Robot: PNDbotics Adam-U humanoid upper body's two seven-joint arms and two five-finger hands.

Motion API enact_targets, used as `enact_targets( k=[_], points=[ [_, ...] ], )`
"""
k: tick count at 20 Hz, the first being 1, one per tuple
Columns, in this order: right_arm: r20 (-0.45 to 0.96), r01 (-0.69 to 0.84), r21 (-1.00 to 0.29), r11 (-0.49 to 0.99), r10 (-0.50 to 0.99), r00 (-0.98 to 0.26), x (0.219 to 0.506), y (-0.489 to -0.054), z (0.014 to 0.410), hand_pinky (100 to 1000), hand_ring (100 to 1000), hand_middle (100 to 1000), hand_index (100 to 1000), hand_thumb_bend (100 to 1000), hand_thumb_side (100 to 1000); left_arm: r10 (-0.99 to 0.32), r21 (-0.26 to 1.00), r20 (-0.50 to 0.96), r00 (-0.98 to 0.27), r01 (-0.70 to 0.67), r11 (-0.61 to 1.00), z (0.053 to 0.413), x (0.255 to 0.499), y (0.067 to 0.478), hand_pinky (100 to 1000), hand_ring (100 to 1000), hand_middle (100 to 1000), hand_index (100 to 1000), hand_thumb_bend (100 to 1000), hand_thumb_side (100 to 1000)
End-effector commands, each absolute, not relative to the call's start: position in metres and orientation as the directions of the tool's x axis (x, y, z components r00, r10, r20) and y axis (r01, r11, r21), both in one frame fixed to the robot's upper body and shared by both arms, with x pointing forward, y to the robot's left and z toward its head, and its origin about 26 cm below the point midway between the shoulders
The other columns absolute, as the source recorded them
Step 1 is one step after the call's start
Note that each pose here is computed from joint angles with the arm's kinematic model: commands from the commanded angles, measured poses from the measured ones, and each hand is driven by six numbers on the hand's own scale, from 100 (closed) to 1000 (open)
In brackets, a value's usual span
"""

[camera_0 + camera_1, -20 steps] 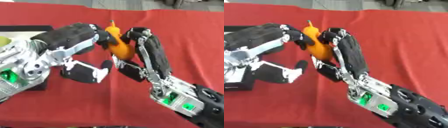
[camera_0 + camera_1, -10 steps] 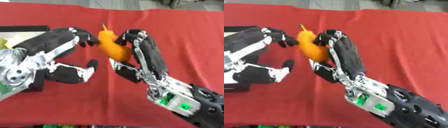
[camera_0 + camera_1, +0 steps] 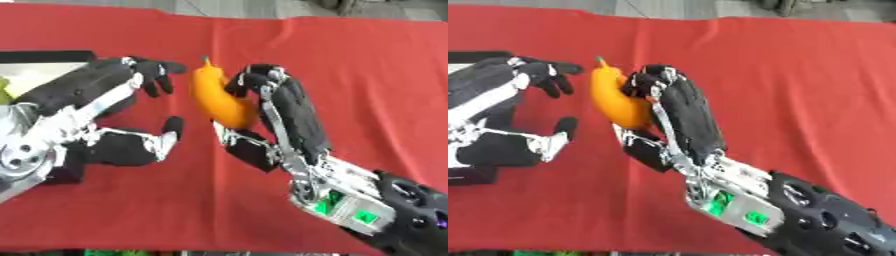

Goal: Pick up the objects with one hand, pass them to the other hand, and then place them into the box on the other side of the table.

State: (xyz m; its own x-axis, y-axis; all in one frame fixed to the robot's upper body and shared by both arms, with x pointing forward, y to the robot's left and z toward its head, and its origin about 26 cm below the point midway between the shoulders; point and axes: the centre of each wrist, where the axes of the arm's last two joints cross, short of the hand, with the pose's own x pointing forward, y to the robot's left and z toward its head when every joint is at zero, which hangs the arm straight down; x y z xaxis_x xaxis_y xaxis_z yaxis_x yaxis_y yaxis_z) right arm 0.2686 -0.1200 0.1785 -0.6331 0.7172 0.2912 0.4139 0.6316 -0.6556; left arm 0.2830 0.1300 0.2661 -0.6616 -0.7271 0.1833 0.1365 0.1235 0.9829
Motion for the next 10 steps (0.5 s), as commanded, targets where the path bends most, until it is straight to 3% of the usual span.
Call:
enact_targets(
  k=[1,4,10],
  points=[
    [0.308,0.702,-0.483,0.524,0.852,-0.424,0.2662,-0.1196,0.1830,256,583,363,481,100,100,-0.737,0.988,0.156,-0.658,0.107,0.115,0.2730,0.2836,0.1366,853,730,721,965,100,485],
    [0.272,0.712,-0.468,0.524,0.851,-0.448,0.2648,-0.1181,0.1811,282,584,366,483,100,100,-0.735,0.990,0.142,-0.663,0.112,0.091,0.2726,0.2831,0.1351,856,736,726,969,100,573],
    [0.215,0.726,-0.447,0.523,0.850,-0.481,0.2622,-0.1160,0.1770,308,586,370,486,100,100,-0.742,0.992,0.116,-0.661,0.108,0.058,0.2738,0.2825,0.1326,865,746,736,978,100,603]
  ],
)
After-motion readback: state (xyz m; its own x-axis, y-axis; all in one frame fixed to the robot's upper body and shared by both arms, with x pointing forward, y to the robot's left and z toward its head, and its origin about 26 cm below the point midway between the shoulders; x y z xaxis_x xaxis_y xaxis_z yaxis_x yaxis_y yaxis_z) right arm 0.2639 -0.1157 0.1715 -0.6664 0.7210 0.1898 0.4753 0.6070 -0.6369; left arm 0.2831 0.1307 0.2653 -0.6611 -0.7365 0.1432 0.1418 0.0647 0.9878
